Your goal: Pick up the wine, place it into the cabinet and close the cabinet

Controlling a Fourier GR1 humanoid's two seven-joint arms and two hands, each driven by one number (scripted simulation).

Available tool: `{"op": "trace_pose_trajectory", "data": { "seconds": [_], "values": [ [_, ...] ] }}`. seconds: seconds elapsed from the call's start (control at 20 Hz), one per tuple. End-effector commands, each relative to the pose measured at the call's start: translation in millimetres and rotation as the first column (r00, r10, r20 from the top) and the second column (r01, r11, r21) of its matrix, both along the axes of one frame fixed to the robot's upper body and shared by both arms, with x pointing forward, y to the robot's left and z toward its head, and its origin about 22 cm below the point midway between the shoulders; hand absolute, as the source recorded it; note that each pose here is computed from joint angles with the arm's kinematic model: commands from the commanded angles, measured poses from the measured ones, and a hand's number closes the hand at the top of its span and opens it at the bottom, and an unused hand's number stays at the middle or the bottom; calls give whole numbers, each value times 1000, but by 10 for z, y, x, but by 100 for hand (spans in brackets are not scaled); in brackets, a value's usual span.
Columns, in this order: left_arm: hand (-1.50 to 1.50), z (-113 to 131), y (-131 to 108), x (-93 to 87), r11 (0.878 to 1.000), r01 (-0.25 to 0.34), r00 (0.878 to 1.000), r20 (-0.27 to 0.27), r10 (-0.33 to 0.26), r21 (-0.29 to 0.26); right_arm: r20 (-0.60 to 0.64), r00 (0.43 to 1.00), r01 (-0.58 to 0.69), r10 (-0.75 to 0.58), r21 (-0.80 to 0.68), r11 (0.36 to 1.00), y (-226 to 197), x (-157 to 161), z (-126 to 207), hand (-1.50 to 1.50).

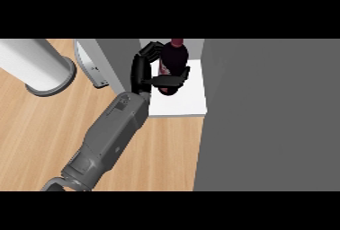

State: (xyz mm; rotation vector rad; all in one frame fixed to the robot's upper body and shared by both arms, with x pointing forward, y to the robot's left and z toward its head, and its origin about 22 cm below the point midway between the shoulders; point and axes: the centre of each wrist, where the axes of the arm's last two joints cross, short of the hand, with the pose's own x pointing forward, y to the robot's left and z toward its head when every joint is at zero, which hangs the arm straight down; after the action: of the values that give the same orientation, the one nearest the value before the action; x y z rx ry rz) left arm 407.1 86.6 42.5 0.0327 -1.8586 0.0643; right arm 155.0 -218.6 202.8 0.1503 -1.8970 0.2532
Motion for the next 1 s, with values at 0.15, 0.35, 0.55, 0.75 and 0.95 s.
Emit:
{"op": "trace_pose_trajectory", "data": {
  "seconds": [0.15, 0.35, 0.55, 0.75, 0.95],
  "values": [
    [150, -24, 15, 122, 994, -89, 993, 77, 85, 55, 32, 996, -81, 80, 40, 996, 125, -73, 93, -150],
    [150, 102, -4, 220, 993, -97, 992, 81, 92, 60, 38, 997, -74, 72, 36, 997, -22, -187, 80, -150],
    [150, 95, 80, 276, 993, -99, 992, 79, 94, 62, 17, 997, -71, 71, 33, 997, 54, -209, 70, -150],
    [150, -81, 133, 215, 994, -104, 995, -2, 104, -41, 22, 997, -80, 79, 53, 995, 10, -290, 47, -150],
    [150, 6, 114, 259, 983, -129, 992, -31, 126, -132, 28, 995, -96, 95, 49, 994, 22, -209, 5, -150]
  ]
}}
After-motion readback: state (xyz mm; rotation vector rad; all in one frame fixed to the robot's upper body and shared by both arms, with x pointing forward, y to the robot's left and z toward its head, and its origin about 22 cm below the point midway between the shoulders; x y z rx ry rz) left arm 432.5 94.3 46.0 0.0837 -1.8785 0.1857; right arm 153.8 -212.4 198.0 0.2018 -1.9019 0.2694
